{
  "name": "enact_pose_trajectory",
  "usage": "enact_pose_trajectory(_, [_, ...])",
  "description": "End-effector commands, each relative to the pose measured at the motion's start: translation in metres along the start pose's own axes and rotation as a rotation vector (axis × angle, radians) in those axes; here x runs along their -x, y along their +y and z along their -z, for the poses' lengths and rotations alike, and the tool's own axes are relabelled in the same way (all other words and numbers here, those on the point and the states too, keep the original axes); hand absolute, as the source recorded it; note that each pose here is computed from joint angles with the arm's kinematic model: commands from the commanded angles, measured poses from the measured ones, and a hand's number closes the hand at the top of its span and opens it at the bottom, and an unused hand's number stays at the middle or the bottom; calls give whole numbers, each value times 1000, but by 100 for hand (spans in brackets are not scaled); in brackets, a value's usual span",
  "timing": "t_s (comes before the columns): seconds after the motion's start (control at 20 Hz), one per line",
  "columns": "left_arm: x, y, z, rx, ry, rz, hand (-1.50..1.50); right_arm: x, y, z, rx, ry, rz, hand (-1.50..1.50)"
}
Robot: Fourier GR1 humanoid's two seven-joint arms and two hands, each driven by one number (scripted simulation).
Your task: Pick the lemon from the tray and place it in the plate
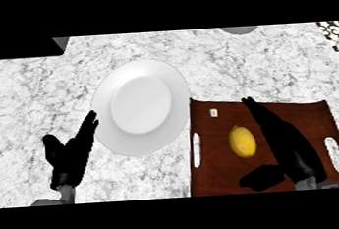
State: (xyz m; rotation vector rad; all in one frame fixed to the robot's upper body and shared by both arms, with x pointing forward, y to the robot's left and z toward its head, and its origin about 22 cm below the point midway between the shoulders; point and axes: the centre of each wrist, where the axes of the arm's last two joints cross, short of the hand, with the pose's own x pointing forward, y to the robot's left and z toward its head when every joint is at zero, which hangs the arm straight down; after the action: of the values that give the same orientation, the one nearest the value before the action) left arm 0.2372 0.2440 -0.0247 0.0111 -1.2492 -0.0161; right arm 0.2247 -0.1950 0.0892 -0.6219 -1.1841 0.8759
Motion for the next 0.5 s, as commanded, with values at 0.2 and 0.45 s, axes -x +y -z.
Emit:
enact_pose_trajectory(0.2, [11,-4,-11,2,73,-4,0,0,15,4,24,87,-108,-150])
enact_pose_trajectory(0.45, [34,-8,-4,-16,60,6,0,13,13,27,-21,88,-102,-150])
